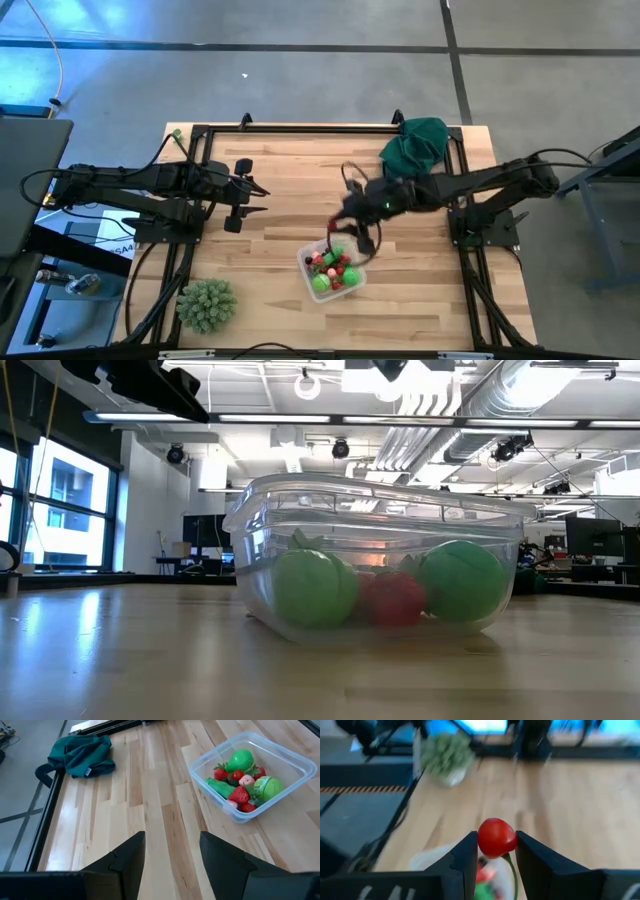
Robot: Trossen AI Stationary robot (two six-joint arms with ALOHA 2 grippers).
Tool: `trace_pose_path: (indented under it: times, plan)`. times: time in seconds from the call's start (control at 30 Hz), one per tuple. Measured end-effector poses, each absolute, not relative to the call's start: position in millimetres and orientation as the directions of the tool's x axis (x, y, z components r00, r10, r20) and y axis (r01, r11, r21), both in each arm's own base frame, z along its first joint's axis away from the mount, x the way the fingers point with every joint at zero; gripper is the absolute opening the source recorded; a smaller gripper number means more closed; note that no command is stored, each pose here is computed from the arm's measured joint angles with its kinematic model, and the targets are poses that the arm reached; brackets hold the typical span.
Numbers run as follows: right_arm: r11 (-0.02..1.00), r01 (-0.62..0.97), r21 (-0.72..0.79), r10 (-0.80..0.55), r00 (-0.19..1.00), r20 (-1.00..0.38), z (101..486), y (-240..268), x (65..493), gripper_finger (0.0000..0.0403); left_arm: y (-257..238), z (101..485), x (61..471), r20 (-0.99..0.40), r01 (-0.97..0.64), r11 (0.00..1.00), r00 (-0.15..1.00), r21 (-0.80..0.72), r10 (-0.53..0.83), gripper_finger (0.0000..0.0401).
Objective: Pick and placing Produce into tupperware
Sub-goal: Put the red cherry into the transparent container
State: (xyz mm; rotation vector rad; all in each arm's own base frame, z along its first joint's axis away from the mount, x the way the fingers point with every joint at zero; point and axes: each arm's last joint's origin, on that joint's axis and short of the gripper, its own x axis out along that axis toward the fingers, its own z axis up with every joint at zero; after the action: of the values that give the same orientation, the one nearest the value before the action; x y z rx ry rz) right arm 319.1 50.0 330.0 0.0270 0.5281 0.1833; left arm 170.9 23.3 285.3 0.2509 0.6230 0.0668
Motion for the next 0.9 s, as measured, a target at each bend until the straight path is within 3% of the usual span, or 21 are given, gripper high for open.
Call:
trace_pose_path:
  times: [0.13,0.43,0.67,0.9]
  plan:
    - [0.980,-0.137,0.142,0.196,0.765,-0.614,314,75,312,0.0105,23,285,171,-0.569,0.013,0.968,0.811,0.252,0.137,0.0179]
    - [0.992,-0.090,0.093,0.129,0.578,-0.806,236,111,341,0.0105,23,285,171,-0.569,0.013,0.968,0.811,0.252,0.137,0.0179]
    - [0.992,-0.061,0.106,0.123,0.499,-0.858,184,121,361,0.0105,23,285,171,-0.569,0.013,0.967,0.811,0.253,0.137,0.0179]
    - [0.991,-0.035,0.126,0.127,0.486,-0.865,178,122,363,0.0105,23,285,171,-0.568,0.013,0.968,0.811,0.252,0.138,0.0179]
